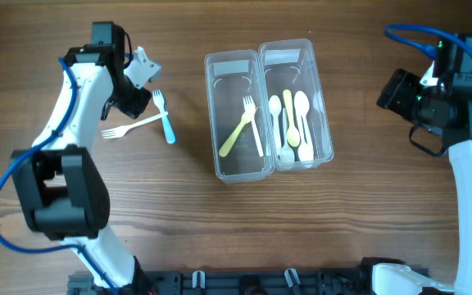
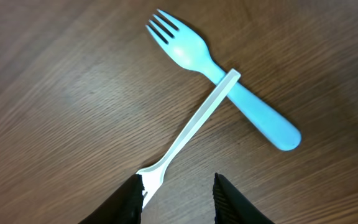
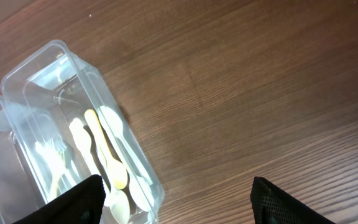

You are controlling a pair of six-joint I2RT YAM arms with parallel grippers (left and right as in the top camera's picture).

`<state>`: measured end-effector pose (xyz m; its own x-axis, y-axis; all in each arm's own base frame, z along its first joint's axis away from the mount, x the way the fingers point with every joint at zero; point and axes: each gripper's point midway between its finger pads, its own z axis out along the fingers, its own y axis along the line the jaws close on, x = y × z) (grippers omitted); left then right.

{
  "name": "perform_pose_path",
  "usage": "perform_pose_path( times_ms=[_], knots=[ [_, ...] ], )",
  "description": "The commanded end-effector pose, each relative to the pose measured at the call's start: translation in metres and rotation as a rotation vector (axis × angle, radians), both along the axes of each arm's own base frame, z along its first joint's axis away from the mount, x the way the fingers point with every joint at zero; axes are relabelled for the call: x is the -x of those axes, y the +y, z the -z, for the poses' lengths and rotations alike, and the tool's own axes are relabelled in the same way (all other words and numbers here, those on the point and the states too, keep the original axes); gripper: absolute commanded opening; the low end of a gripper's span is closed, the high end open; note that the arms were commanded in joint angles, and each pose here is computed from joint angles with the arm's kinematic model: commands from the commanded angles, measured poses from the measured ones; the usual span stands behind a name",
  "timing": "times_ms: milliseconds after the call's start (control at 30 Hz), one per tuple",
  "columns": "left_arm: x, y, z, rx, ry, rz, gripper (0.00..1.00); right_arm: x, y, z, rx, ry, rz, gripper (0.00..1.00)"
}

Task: Pack container
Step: 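Reach the left gripper to the remaining forks and grasp a white fork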

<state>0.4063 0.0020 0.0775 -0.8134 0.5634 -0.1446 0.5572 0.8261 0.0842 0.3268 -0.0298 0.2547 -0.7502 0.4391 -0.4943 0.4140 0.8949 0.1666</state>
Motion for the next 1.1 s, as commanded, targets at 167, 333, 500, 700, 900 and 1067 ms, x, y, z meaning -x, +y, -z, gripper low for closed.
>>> perform_pose_path(
  times_ms=[167, 333, 500, 700, 900, 1067],
  knots=[
    [0.012, -0.003, 0.061, 0.023, 0.15, 0.187, 0.61, -0.004, 0.0, 0.001, -0.008, -0.008, -0.004, 0.75],
    [0.006, 0.005, 0.075, -0.035, 0.15, 0.29, 0.53, -0.002, -0.002, 0.001, 0.005, -0.001, 0.0, 0.75],
    [0.004, 0.007, 0.076, -0.054, 0.145, 0.362, 0.36, 0.001, -0.008, 0.003, 0.035, 0.014, 0.02, 0.75],
    [0.017, 0.007, 0.09, -0.047, 0.192, 0.388, 0.32, 0.001, -0.009, 0.002, 0.041, 0.013, 0.024, 0.74],
    [0.028, 0.007, 0.109, -0.045, 0.208, 0.405, 0.33, 0.002, -0.009, 0.003, 0.041, 0.017, 0.023, 0.74],
    [0.031, 0.007, 0.112, -0.043, 0.213, 0.405, 0.05, 0.002, -0.009, 0.003, 0.04, 0.019, 0.023, 0.74]
  ],
)
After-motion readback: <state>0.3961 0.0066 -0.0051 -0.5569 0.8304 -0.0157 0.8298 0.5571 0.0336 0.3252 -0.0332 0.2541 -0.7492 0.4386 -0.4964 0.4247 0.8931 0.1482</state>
